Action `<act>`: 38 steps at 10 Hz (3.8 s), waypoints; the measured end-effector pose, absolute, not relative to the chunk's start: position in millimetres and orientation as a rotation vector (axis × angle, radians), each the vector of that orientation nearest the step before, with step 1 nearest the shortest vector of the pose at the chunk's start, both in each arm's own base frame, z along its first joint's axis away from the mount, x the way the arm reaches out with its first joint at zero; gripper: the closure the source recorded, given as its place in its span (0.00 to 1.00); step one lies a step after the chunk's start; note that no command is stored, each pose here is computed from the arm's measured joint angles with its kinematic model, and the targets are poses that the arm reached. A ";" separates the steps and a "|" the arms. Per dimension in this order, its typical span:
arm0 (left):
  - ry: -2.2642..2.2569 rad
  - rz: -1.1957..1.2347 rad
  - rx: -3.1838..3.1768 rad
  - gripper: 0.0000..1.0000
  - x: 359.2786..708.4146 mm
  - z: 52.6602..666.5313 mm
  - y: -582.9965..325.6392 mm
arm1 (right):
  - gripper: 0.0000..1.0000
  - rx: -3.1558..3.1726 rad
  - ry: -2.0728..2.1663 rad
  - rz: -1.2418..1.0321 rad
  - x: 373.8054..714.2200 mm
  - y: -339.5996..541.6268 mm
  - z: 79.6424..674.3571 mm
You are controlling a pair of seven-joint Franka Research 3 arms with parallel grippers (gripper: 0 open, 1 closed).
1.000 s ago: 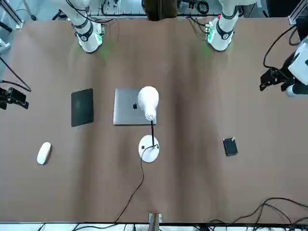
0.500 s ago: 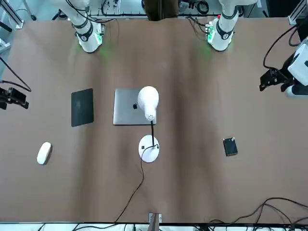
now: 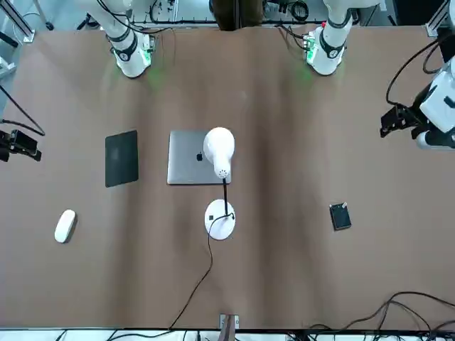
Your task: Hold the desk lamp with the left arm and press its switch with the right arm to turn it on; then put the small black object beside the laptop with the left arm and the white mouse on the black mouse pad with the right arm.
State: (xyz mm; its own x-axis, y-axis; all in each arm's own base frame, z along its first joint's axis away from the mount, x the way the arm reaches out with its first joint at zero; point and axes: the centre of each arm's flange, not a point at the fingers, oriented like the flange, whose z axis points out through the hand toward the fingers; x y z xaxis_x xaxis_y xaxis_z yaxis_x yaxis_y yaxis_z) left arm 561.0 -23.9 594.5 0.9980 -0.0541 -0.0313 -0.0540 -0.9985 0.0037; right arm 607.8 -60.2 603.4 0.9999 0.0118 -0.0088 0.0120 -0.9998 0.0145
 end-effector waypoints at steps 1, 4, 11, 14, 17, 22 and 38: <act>-0.090 -0.048 3.137 0.00 562.0 594.5 -24.8 | 0.00 3.127 0.019 -0.017 608.8 -60.3 601.5; -0.293 -0.022 3.116 0.00 577.7 587.6 -71.7 | 0.00 3.136 0.025 -0.070 617.3 -58.6 578.7; -0.674 0.194 2.880 0.00 648.8 441.9 -262.0 | 0.29 3.457 0.136 -0.132 681.1 83.0 437.7; -0.781 0.346 2.786 0.00 664.1 383.2 -301.6 | 0.79 3.577 -0.046 -0.135 699.4 149.7 360.7; -0.793 0.551 2.697 0.00 672.1 337.2 -334.2 | 0.99 3.620 -0.076 0.039 703.3 224.1 310.1; -0.812 0.761 2.564 0.00 645.6 239.3 -392.6 | 0.99 3.644 -0.206 0.069 700.2 257.8 246.3; -0.897 0.647 2.529 0.00 579.5 169.9 -426.1 | 0.99 3.641 -0.227 0.044 701.8 249.8 240.9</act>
State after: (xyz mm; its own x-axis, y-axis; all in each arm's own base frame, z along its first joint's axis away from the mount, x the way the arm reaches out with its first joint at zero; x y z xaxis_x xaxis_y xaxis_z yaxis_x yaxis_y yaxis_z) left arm 579.5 -426.1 169.9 0.6905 -0.4869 0.5349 -0.6614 -0.7244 0.1944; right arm 701.8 249.8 240.9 0.9925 -0.1222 -0.0078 -0.1106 -0.8669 -0.4860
